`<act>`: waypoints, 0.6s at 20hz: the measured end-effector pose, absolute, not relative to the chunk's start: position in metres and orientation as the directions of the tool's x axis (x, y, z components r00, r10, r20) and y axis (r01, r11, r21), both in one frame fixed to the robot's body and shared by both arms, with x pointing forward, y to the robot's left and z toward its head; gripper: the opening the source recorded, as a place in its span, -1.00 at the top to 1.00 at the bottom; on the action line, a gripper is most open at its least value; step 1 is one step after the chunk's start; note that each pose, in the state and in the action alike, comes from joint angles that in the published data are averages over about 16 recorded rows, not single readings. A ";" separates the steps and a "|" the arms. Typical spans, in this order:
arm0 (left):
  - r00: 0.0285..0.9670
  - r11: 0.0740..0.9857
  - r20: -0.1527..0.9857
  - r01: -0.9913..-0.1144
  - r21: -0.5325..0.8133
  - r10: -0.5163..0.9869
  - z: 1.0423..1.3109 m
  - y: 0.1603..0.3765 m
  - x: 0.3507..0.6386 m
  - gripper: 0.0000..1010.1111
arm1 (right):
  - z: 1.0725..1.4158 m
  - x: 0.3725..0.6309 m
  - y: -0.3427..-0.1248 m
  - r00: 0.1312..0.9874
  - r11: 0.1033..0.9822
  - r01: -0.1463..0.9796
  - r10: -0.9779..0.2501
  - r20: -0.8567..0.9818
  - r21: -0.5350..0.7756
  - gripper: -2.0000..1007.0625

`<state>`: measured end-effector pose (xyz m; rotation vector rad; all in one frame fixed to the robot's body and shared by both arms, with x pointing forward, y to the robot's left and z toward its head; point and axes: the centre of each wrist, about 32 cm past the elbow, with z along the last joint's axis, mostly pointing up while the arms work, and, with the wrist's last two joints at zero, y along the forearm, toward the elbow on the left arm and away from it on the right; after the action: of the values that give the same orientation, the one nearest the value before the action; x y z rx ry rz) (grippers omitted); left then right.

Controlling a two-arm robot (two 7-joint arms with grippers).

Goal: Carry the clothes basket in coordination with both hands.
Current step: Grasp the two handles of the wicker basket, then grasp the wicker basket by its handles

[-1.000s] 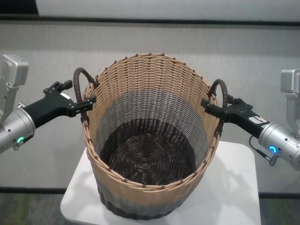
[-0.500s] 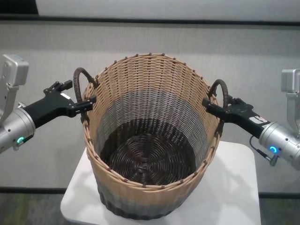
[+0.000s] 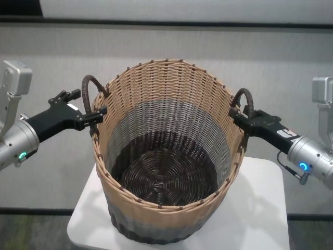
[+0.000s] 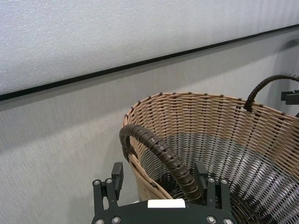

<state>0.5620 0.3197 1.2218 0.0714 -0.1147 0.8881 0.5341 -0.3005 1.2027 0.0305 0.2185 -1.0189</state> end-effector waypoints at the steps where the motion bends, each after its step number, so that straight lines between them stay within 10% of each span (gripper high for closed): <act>1: 0.625 0.629 0.130 -0.777 0.015 0.770 1.222 0.320 0.562 -0.99 | 1.203 0.534 -0.301 0.505 0.526 0.847 -0.841 -0.195 -0.076 -0.03; 12: 0.626 0.629 0.130 -0.777 0.016 0.769 1.222 0.320 0.562 -0.75 | 1.203 0.534 -0.301 0.505 0.527 0.847 -0.841 -0.195 -0.077 0.71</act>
<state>0.5619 0.3196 1.2218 0.0728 -0.1147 0.8876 0.5339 -0.3005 1.2027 0.0299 0.2191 -1.0180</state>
